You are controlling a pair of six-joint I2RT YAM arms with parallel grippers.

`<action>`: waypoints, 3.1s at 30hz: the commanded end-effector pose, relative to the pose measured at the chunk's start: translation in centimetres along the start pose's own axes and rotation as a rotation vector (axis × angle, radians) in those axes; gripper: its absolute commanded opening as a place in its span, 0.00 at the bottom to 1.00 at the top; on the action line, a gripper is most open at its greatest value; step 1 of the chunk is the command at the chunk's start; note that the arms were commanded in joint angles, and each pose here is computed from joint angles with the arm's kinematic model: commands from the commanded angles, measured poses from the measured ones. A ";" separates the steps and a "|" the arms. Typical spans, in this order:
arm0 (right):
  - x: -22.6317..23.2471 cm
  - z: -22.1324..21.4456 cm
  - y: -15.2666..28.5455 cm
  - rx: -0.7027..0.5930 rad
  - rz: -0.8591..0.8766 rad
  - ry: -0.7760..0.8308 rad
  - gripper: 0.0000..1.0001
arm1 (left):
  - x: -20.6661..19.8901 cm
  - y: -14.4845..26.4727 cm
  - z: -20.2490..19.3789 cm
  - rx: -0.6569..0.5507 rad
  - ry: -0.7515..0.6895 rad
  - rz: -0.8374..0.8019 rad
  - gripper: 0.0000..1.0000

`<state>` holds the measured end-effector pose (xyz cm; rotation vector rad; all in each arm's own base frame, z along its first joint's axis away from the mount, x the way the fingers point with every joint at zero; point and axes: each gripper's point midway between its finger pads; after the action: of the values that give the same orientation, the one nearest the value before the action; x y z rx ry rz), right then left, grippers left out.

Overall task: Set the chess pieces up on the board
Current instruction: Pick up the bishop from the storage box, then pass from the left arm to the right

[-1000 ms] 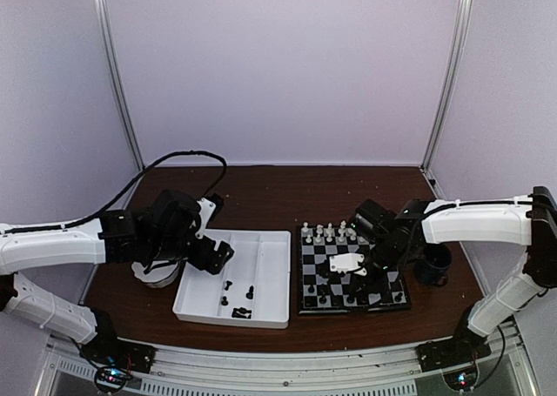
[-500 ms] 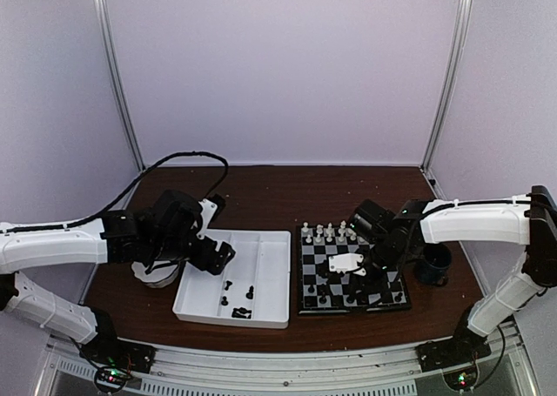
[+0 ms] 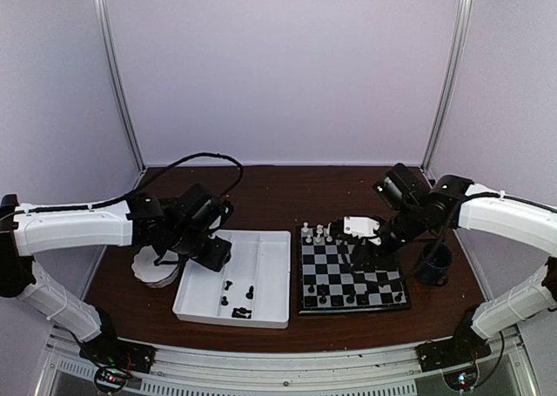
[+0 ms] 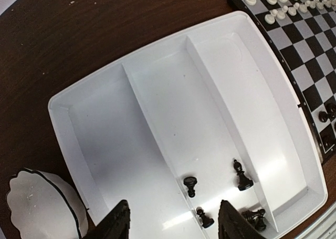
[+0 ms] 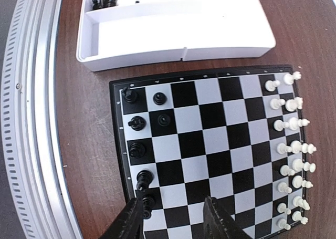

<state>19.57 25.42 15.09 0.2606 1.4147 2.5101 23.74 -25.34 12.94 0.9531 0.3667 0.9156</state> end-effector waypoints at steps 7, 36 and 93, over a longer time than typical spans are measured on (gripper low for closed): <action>-4.3 -2.6 2.2 -0.103 -0.132 -0.166 0.43 | -4.9 -1.7 -1.3 0.199 0.090 -0.181 0.43; -3.9 -3.0 1.9 -0.095 -0.106 -0.160 0.43 | -8.3 -7.6 -3.6 0.347 0.190 -0.168 0.41; 3.1 17.0 3.8 -0.214 0.618 -0.313 0.46 | -12.1 10.8 9.7 -0.512 -0.168 -0.705 0.09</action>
<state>22.38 36.84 26.22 1.0217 1.0323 2.8282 17.53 -36.70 23.41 0.4636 0.3136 0.2921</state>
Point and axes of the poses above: each gripper's point midway between its finger pads, its own y axis back along the fingers, its own x axis along the line the jaws close on, z = x × y, and after that the axes turned 10 degrees about -y, right-handed
